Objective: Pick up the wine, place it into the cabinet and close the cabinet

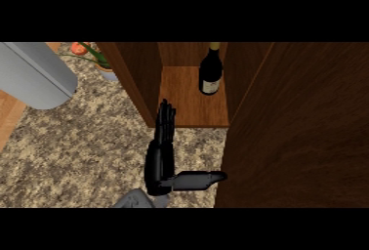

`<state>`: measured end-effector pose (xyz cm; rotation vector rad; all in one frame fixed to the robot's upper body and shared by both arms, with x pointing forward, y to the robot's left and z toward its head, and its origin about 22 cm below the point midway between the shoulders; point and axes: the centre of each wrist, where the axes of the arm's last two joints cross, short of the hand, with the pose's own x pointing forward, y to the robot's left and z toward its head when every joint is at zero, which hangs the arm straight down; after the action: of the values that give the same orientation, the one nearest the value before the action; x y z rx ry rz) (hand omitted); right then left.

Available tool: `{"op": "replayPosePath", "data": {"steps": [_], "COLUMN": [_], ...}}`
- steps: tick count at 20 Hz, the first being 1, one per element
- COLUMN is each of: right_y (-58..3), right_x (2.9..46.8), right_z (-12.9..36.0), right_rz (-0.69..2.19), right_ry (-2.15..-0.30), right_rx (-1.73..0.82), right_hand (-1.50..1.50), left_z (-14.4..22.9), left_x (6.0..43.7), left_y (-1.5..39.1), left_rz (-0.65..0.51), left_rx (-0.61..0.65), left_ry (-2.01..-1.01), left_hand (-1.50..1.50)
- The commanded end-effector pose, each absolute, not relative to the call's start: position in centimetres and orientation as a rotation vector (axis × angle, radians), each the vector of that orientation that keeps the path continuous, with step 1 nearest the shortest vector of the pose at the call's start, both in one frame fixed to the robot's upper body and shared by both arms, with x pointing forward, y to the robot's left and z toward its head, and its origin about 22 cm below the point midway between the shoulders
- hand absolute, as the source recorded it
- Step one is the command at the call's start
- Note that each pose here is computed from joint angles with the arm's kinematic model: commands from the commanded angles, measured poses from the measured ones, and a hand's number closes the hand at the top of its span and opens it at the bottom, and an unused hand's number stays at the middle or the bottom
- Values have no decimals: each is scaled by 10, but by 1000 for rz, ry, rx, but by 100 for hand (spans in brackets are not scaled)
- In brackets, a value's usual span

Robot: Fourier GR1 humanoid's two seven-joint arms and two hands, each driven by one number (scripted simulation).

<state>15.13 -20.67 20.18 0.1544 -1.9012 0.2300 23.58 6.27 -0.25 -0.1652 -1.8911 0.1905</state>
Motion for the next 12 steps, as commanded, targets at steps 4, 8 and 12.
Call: {"op": "replayPosePath", "data": {"steps": [4, 8, 12], "right_y": [-208, -215, -207], "right_x": [131, 139, 136], "right_z": [200, 201, 190], "right_rz": [229, 272, 260], "right_ry": [-1929, -1901, -1867], "right_rx": [196, 238, 293], "right_hand": [-150, -150, -150], "left_z": [27, 28, 37], "left_x": [199, 168, 144], "left_y": [105, 111, 114], "left_rz": [205, 242, 170], "left_rx": [-151, -213, -256], "left_ry": [-1898, -1897, -1893], "left_hand": [-150, -150, -150]}}
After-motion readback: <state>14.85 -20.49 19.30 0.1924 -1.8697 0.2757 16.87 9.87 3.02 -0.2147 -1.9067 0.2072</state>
